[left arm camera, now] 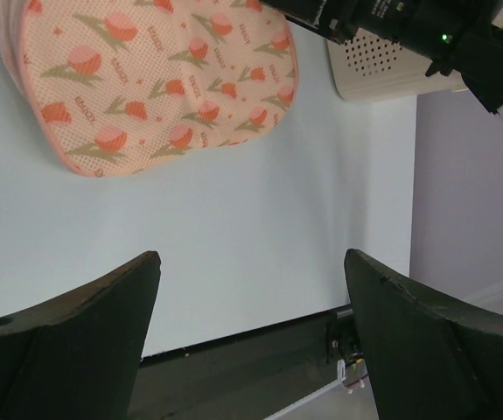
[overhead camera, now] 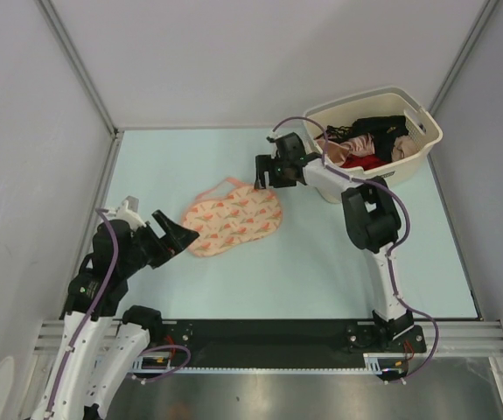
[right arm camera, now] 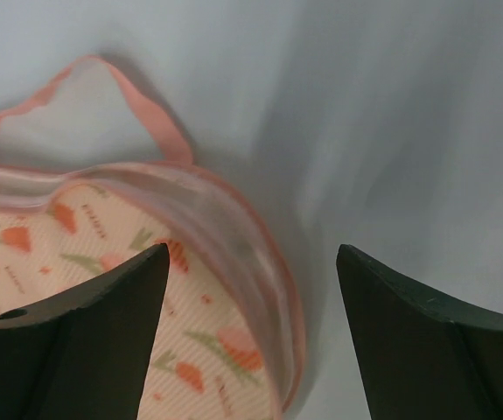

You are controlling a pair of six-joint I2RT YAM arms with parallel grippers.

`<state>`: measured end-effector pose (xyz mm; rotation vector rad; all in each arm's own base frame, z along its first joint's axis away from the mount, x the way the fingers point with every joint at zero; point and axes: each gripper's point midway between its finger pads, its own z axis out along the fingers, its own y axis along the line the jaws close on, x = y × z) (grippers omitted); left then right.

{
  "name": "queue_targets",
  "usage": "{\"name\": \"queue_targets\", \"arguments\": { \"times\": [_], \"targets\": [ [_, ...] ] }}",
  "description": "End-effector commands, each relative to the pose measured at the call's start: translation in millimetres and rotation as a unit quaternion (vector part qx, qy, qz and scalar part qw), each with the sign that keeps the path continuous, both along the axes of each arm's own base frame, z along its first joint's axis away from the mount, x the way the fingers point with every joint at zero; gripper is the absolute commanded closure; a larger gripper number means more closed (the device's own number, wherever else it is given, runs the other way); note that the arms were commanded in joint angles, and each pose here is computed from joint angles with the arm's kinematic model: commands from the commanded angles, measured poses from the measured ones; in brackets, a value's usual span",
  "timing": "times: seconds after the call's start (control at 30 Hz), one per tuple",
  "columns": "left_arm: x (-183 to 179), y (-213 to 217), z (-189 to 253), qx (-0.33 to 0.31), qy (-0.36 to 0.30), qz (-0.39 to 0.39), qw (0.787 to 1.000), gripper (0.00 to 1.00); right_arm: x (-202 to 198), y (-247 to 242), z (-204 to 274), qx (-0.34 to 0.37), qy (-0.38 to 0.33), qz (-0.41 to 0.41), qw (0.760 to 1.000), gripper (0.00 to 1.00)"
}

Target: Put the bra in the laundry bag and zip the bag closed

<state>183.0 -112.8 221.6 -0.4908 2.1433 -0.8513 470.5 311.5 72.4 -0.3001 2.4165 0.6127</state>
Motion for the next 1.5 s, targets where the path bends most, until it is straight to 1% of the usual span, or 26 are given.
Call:
{"name": "queue_targets", "arguments": {
  "times": [0.0,0.13,0.2,0.23,0.3,0.33,0.37,0.5,0.53,0.6,0.67,0.73,0.77,0.8,0.83,0.9,0.93,0.97,1.0,1.07,1.1,1.17,1.27,1.33,1.43,1.47],
  "targets": [
    [-8,4,13,-0.009,0.008,0.014,1.0,0.09,16,24,29,0.017,-0.053,0.056,0.997,0.19],
    [-4,5,18,0.006,0.012,0.01,1.0,0.09,10,23,23,0.01,-0.044,0.067,0.997,0.43],
    [1,7,16,0.015,0.02,0.015,1.0,0.09,0,22,28,0.014,-0.045,0.08,0.996,0.46],
    [3,6,18,0.015,0.019,0.016,1.0,0.09,-5,27,30,0.028,-0.046,0.094,0.994,0.62],
    [9,5,14,0.017,0.031,0.017,0.999,0.09,-13,28,30,0.032,-0.037,0.102,0.994,0.77],
    [13,3,17,0.012,0.03,0.013,0.999,0.09,-17,29,35,0.035,-0.038,0.108,0.993,0.91],
    [15,1,18,0.009,0.031,0.012,0.999,0.09,-20,29,37,0.036,-0.037,0.111,0.993,0.99],
    [33,-2,16,0.006,0.062,0.022,0.998,0.09,-32,28,67,0.04,-0.044,0.117,0.991,1.0],
    [38,-2,20,0.006,0.063,0.028,0.998,0.09,-39,27,94,0.051,-0.062,0.123,0.989,1.0],
    [50,-2,13,0.013,0.095,0.038,0.995,0.08,-66,30,112,0.056,-0.061,0.162,0.983,1.0],
    [64,-3,23,0.017,0.091,0.04,0.995,0.08,-106,35,141,0.064,-0.078,0.22,0.97,1.0],
    [83,-3,31,0.026,0.086,0.038,0.995,0.08,-156,30,121,0.066,-0.043,0.266,0.961,1.0],
    [89,0,33,0.038,0.08,0.039,0.995,0.08,-184,29,142,0.072,-0.069,0.294,0.951,1.0],
    [96,5,35,0.043,0.078,0.047,0.995,0.09,-204,23,135,0.063,-0.062,0.312,0.946,1.0],
    [103,7,41,0.048,0.07,0.05,0.995,0.09,-229,11,111,0.046,-0.035,0.323,0.945,0.96],
    [111,15,43,0.06,0.06,0.062,0.995,0.09,-273,0,111,0.035,-0.049,0.356,0.932,0.96],
    [115,16,42,0.063,0.053,0.064,0.995,0.09,-287,-5,105,0.026,-0.051,0.359,0.932,0.96],
    [117,16,40,0.069,0.046,0.061,0.995,0.11,-305,-21,72,0.007,-0.026,0.357,0.934,0.94],
    [122,14,38,0.062,0.039,0.057,0.996,0.11,-316,-25,83,0.021,-0.049,0.359,0.932,0.96],
    [121,1,22,0.044,0.059,0.027,0.997,0.13,-325,-37,71,0.014,-0.037,0.346,0.937,1.0],
    [122,-19,24,0.016,0.047,-0.019,0.999,0.13,-324,-36,76,0.021,-0.047,0.343,0.938,1.0],
    [117,-37,12,0.004,0.062,-0.058,0.996,0.12,-324,-36,78,0.028,-0.047,0.344,0.937,1.0],
    [104,-80,5,0.005,0.09,-0.132,0.987,0.08,-315,-33,80,0.03,-0.049,0.323,0.945,1.0],
    [83,-115,2,0.003,0.119,-0.18,0.977,0.08,-305,-30,82,0.034,-0.058,0.308,0.949,1.0],
    [53,-151,-1,-0.038,0.177,-0.215,0.96,0.14,-288,-28,90,0.052,-0.074,0.281,0.955,1.0],
    [47,-157,-3,-0.05,0.198,-0.212,0.956,0.21,-280,-32,90,0.054,-0.072,0.264,0.96,1.0]
  ]
}}
